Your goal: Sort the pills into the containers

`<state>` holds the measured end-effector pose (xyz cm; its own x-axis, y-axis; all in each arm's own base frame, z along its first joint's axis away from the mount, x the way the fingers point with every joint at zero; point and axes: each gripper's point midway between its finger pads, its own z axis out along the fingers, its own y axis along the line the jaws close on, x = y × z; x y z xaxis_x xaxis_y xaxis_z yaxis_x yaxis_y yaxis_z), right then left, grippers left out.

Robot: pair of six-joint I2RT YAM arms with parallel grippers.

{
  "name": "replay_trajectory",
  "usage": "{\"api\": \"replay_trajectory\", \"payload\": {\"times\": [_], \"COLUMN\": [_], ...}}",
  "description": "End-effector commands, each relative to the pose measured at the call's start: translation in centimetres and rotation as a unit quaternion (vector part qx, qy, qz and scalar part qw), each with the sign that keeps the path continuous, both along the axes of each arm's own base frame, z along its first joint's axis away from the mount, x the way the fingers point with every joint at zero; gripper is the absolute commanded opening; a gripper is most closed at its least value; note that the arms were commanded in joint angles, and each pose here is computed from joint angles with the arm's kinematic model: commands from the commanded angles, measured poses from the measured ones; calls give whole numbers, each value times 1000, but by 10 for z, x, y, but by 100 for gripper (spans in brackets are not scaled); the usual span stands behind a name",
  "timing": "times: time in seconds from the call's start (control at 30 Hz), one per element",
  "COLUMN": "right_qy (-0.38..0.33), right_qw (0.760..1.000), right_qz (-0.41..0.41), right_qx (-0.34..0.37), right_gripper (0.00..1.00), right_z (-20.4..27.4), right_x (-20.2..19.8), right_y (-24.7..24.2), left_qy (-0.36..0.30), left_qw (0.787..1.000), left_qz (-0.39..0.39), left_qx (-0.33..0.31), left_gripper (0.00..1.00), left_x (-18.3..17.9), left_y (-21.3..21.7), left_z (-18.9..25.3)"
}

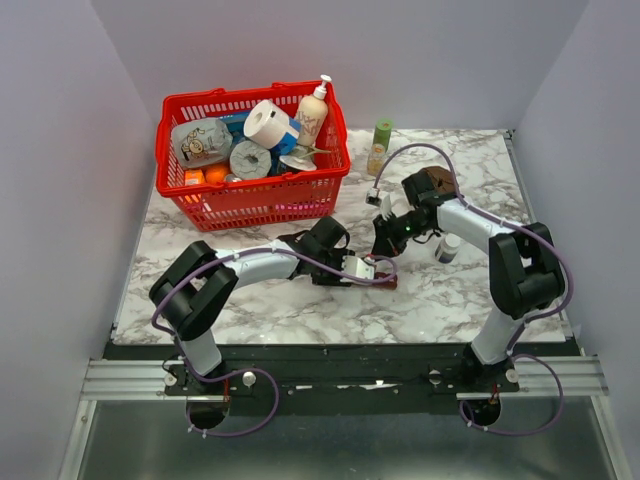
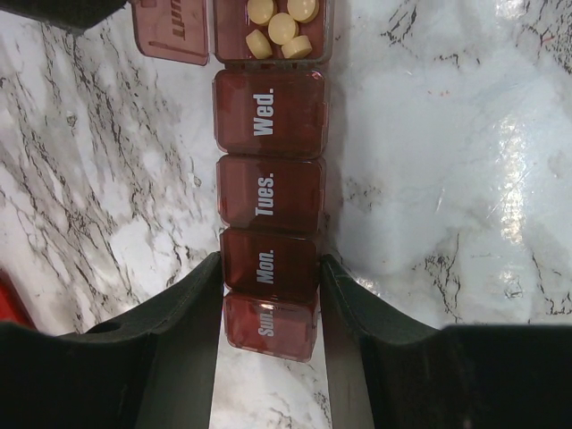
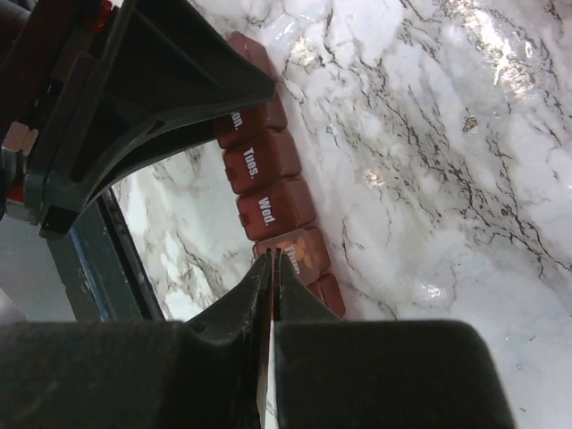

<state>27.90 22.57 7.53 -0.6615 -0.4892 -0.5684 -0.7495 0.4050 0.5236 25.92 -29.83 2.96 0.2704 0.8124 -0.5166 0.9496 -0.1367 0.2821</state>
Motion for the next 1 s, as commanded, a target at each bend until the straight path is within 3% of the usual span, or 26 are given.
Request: {"api": "replay_trajectory", "payload": {"times": [0.0,0.6,0.83,0.97], "right_qy": [21,69,54,55], "right_qw": [999,994,986,985], "right_qz": [27,22,3,0], "right_qx": [8,-84,-156,-161], "right_gripper": [11,10,8,8], "right_z": [2,-43,-66,-67], "right_x": [-18,-33,-27,-25], "right_y": [5,-4,-13,-13], "left_qy": [10,17,20,20], "left_qw": [1000,1000,999,999], "left_qz": [8,22,27,29], "left_qx": [12,13,12,14], "left_gripper": [12,12,12,12], "left_x": [-1,2,4,4], "left_y": [1,0,-1,-1], "left_z": [-5,-6,-5,-5]}}
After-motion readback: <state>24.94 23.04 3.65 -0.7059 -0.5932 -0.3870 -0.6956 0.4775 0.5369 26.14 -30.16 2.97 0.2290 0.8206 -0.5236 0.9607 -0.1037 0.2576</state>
